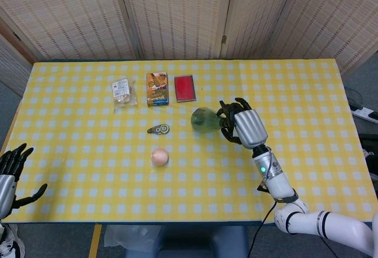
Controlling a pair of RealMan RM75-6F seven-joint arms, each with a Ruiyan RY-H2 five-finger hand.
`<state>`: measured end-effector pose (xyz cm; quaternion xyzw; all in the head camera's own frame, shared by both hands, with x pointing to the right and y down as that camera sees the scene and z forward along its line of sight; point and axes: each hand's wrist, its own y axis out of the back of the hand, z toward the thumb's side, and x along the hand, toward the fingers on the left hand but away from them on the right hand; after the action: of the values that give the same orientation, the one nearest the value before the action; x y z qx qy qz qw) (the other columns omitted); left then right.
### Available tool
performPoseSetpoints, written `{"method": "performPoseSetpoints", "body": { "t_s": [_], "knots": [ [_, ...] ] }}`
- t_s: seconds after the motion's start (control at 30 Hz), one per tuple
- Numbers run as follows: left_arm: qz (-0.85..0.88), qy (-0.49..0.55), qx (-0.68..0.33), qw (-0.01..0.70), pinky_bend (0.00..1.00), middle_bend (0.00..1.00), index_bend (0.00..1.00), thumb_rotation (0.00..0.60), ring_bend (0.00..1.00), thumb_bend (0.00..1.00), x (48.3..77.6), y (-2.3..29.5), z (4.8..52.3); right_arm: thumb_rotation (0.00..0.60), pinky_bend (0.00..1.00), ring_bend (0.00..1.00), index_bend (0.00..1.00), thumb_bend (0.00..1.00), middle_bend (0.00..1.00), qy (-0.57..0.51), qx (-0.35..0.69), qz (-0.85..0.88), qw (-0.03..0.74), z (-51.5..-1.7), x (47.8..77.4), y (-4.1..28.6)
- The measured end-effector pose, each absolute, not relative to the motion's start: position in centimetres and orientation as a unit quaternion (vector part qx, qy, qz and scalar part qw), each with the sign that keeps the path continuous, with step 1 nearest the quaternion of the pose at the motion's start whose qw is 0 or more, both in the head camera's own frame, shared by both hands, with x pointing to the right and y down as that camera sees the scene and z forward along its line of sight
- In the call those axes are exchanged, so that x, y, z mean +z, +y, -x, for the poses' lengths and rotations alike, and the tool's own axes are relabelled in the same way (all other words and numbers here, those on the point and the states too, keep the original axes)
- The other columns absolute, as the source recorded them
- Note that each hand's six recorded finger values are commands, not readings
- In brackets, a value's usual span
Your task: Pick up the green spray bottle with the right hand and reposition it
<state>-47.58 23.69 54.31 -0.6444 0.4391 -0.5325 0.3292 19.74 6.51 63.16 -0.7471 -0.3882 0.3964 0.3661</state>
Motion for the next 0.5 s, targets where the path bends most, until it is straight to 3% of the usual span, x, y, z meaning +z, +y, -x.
{"method": "performPoseSetpoints", "body": {
  "t_s": [0.2, 0.5],
  "knots": [
    [0.646, 0.438, -0.531, 0.33, 0.0, 0.0, 0.0, 0.501, 0.06, 0.33, 54.3, 23.7, 47.5, 0.6, 0.16, 0.28, 0.7, 0.39, 0.37, -0.451, 0.39, 0.764, 0.247, -20.7, 62.7, 4.9],
    [0.648, 0.431, -0.534, 0.33, 0.0, 0.0, 0.0, 0.499, 0.06, 0.33, 54.7, 23.7, 47.5, 0.6, 0.16, 0.27, 0.73, 0.39, 0.37, -0.455, 0.419, 0.769, 0.163, -21.5, 61.8, 3.9]
  ]
}}
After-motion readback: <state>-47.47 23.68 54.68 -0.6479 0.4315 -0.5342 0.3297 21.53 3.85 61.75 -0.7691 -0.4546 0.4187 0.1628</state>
